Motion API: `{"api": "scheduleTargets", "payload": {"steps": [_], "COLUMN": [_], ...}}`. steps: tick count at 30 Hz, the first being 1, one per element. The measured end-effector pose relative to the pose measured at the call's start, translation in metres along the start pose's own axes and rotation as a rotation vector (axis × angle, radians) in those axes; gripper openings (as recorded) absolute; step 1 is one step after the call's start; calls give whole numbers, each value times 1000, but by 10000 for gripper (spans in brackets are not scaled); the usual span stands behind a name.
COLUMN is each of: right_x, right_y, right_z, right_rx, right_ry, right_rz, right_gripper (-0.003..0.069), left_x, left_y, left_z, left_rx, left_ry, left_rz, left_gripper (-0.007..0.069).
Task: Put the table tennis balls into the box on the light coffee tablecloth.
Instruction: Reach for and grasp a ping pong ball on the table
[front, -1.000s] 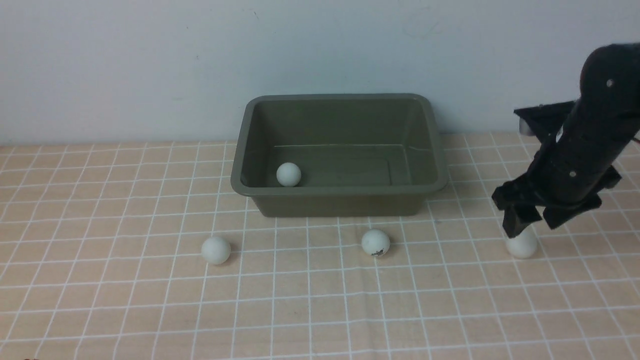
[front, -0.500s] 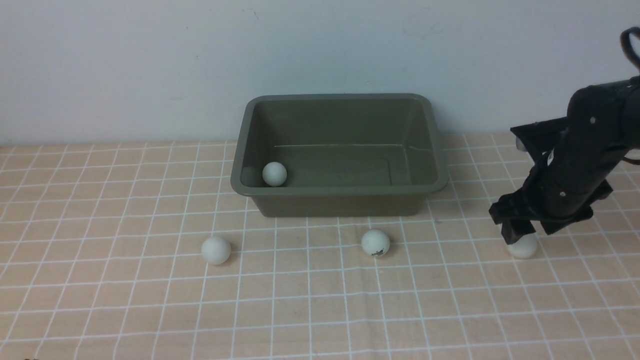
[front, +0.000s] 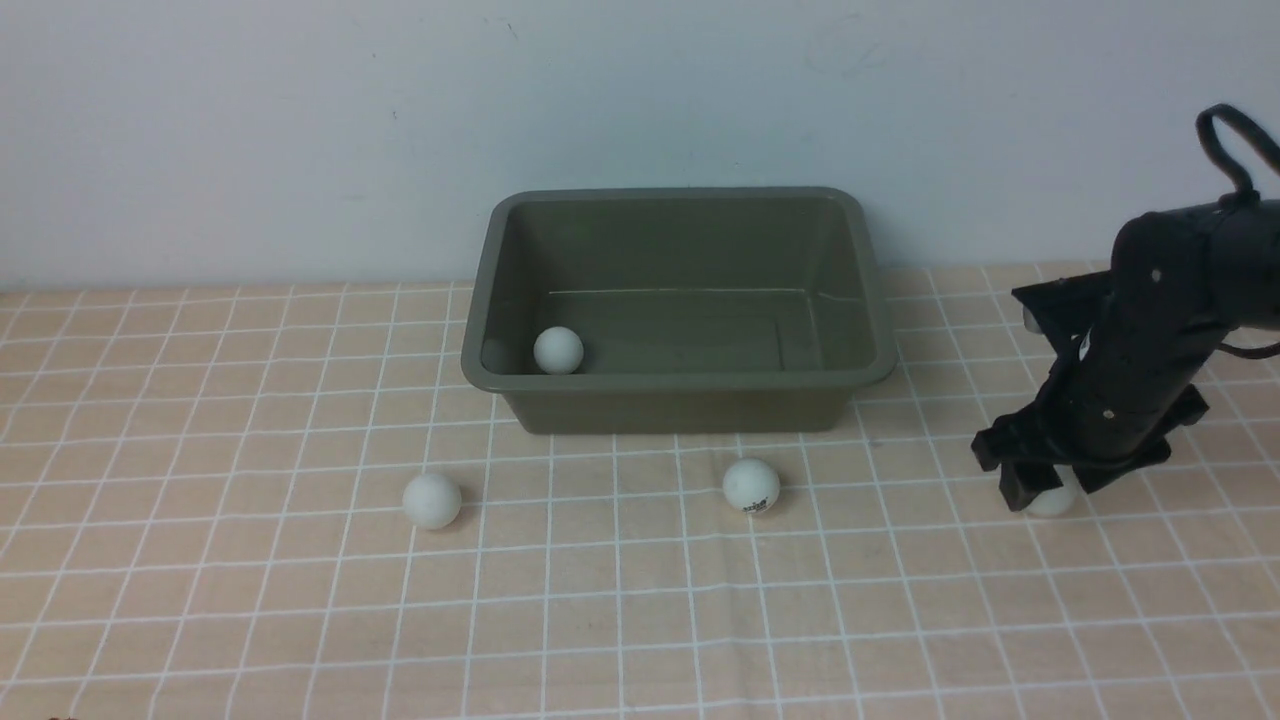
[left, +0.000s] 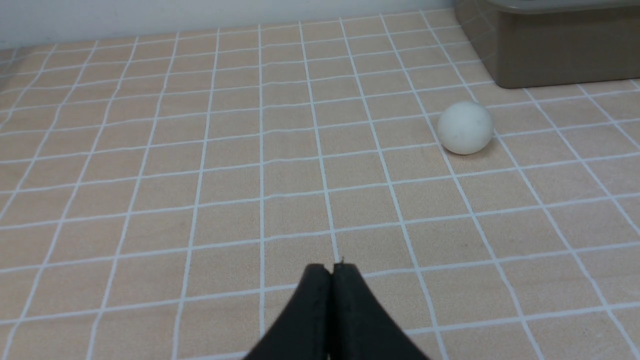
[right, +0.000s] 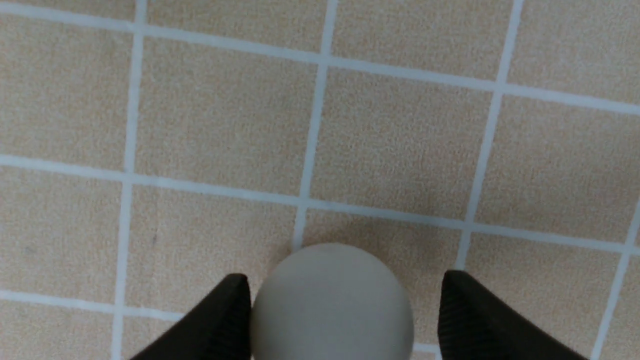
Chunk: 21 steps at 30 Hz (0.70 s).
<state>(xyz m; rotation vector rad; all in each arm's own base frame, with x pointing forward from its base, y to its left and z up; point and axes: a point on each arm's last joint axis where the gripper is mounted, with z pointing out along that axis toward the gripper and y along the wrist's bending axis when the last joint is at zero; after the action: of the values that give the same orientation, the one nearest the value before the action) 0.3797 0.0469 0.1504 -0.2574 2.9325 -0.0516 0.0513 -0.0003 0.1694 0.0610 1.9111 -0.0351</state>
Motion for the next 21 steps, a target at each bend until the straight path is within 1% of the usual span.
{"api": "scheduleTargets", "payload": {"steps": [2, 3, 10, 17, 21], "right_x": [0, 0, -6, -40, -62], "right_y": [0, 0, -1, -5, 2], "right_z": [0, 1, -10, -60, -96], "right_rx": [0, 0, 2, 1, -68], "right_ry": [1, 4, 49, 13, -80], "right_rz": [0, 0, 3, 20, 44], "right_gripper": [398, 371, 366, 366, 366], "left_x": [0, 0, 0, 0, 0], "left_y": [0, 0, 0, 0, 0], "left_z": [0, 0, 0, 0, 0], "left_rx": [0, 0, 0, 0, 0], "left_ry": [0, 0, 0, 0, 0], "left_rz": [0, 0, 0, 0, 0], "left_gripper": [-69, -69, -69, -69, -69]}}
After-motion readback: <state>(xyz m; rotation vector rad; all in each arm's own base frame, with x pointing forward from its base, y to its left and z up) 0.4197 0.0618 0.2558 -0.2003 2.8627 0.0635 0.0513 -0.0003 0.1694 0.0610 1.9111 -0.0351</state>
